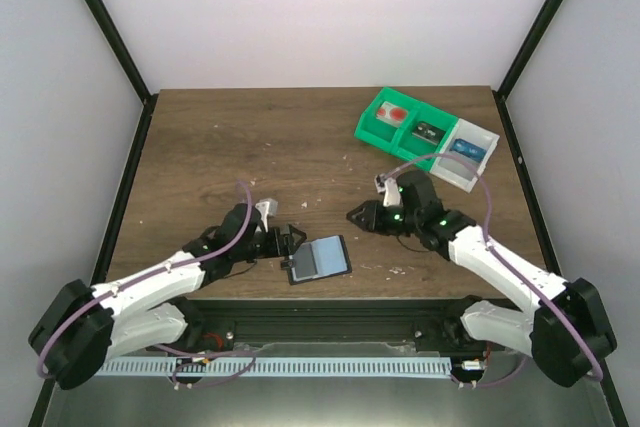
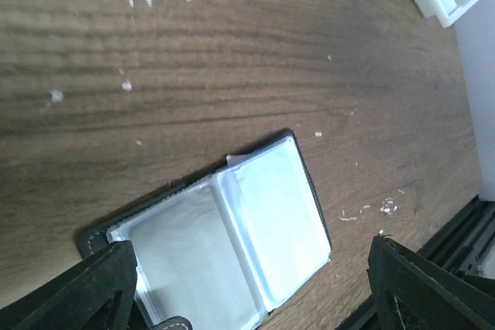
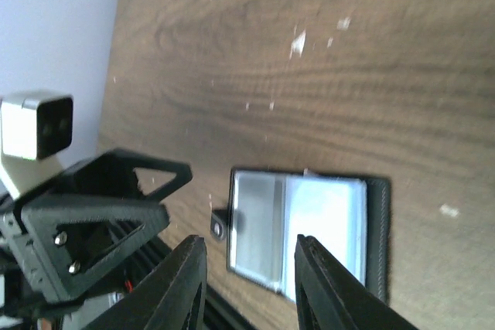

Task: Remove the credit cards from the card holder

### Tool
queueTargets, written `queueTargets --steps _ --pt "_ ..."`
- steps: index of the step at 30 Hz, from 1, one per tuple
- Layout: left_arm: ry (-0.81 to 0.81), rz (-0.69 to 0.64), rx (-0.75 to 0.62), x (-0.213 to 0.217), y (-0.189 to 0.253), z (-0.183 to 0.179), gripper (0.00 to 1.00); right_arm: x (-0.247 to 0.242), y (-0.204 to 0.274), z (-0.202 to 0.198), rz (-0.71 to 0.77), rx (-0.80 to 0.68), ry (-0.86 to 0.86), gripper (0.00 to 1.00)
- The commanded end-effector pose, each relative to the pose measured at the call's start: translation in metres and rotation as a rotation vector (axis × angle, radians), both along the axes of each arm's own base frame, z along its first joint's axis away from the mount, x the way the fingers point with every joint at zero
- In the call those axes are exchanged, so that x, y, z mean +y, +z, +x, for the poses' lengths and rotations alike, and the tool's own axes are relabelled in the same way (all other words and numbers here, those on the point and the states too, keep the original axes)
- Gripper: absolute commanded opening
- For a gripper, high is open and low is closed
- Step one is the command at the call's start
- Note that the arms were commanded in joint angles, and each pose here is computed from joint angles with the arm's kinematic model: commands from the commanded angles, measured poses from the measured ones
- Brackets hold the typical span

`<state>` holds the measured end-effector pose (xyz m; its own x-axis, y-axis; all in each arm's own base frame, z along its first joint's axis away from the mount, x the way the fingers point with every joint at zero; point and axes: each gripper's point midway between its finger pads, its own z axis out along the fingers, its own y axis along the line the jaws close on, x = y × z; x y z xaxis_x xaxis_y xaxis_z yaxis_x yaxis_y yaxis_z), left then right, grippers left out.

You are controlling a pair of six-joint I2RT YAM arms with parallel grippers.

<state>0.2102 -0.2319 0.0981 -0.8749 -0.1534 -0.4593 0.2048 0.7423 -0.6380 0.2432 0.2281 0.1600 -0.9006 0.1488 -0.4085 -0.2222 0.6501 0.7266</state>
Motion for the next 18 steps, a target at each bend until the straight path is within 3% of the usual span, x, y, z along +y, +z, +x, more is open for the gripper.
queueTargets --steps 1,8,13,18 --pt "-0.005 -0.156 0.071 -0.018 -0.003 -0.007 0.84 0.024 -0.007 -0.015 0.026 0.020 0.037 0.33" --pt "0.013 -0.193 0.109 -0.023 0.001 -0.005 0.86 0.053 -0.020 -0.039 0.011 0.036 0.156 0.33" --pt "0.059 -0.362 0.140 -0.031 0.019 -0.019 0.86 0.049 -0.031 -0.042 -0.012 0.024 0.157 0.33" --pt "0.036 -0.323 0.170 -0.042 0.005 -0.029 0.87 0.048 -0.038 -0.040 -0.021 0.034 0.146 0.33"
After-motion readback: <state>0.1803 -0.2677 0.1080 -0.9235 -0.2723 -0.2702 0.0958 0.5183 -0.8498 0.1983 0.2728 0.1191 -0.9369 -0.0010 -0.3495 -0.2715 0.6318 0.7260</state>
